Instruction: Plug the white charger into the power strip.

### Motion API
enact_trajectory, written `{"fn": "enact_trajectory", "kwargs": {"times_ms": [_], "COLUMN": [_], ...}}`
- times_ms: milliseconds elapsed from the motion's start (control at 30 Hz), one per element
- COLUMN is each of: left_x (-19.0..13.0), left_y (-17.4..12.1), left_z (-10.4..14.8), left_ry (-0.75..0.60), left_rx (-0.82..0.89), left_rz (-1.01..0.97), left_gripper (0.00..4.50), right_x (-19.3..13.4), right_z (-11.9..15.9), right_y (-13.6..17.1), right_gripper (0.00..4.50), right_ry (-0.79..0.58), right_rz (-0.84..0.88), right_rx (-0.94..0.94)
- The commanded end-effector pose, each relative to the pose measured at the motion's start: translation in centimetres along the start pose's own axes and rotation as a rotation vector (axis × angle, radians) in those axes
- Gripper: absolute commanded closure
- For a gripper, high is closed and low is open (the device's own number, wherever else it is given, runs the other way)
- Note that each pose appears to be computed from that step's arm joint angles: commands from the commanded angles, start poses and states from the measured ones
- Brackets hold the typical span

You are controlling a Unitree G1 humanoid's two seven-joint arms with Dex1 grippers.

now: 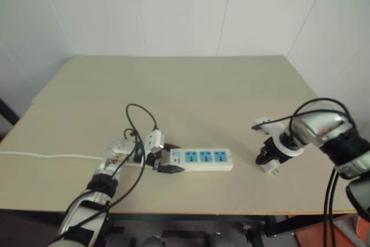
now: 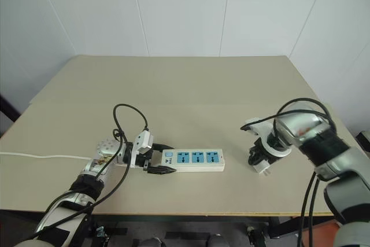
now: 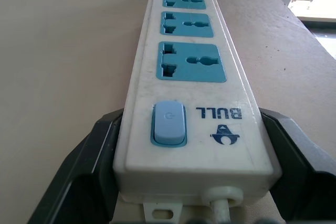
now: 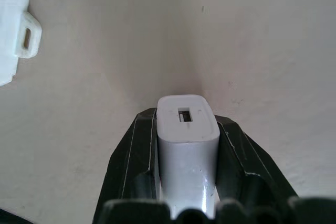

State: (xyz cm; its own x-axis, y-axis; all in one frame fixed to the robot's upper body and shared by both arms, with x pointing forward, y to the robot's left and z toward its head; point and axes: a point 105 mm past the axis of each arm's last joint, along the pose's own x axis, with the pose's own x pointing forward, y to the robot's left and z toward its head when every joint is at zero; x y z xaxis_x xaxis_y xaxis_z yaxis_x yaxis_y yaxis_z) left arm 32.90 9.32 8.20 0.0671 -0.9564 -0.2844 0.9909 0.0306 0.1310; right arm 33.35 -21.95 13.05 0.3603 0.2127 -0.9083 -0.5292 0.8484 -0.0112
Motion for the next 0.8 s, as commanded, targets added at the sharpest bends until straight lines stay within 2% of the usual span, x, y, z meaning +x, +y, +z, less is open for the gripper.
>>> {"fn": "enact_trajectory", "kwargs": {"times_ms": [33,100,267,433,600,700,800], "left_x": [0.1,0.0,0.1,0.3,0.4,0.4,0.4], "left_y": [-1.3,-1.3,-1.3,-1.2,-1.2,-1.2,-1.2], "left_z": [-1.9,-1.9,-1.9,-2.1,-2.0,-2.0,-2.0], "left_ry": [0.081,0.084,0.085,0.098,0.095,0.096,0.095], "left_rx": [-0.037,-0.027,-0.032,-0.036,-0.036,-0.035,-0.036], "left_rz": [-0.067,-0.074,-0.088,-0.086,-0.09,-0.087,-0.085], "left_gripper": [1.19,1.19,1.19,1.19,1.19,1.19,1.19], "right_x": [-3.7,-4.8,-6.1,-7.0,-6.7,-6.4,-5.7], "right_z": [4.6,5.9,7.0,8.5,8.1,7.5,8.0], "right_y": [-0.4,0.0,2.3,5.9,9.2,11.2,12.0], "right_gripper": [3.34,3.34,3.34,3.34,3.34,3.34,3.34], "right_ry": [-0.357,-0.496,-0.737,-1.045,-1.16,-1.175,-1.183], "right_rz": [0.007,0.018,0.126,0.267,0.444,0.545,0.577], "right_rx": [-0.122,-0.169,-0.258,-0.355,-0.417,-0.492,-0.481]}}
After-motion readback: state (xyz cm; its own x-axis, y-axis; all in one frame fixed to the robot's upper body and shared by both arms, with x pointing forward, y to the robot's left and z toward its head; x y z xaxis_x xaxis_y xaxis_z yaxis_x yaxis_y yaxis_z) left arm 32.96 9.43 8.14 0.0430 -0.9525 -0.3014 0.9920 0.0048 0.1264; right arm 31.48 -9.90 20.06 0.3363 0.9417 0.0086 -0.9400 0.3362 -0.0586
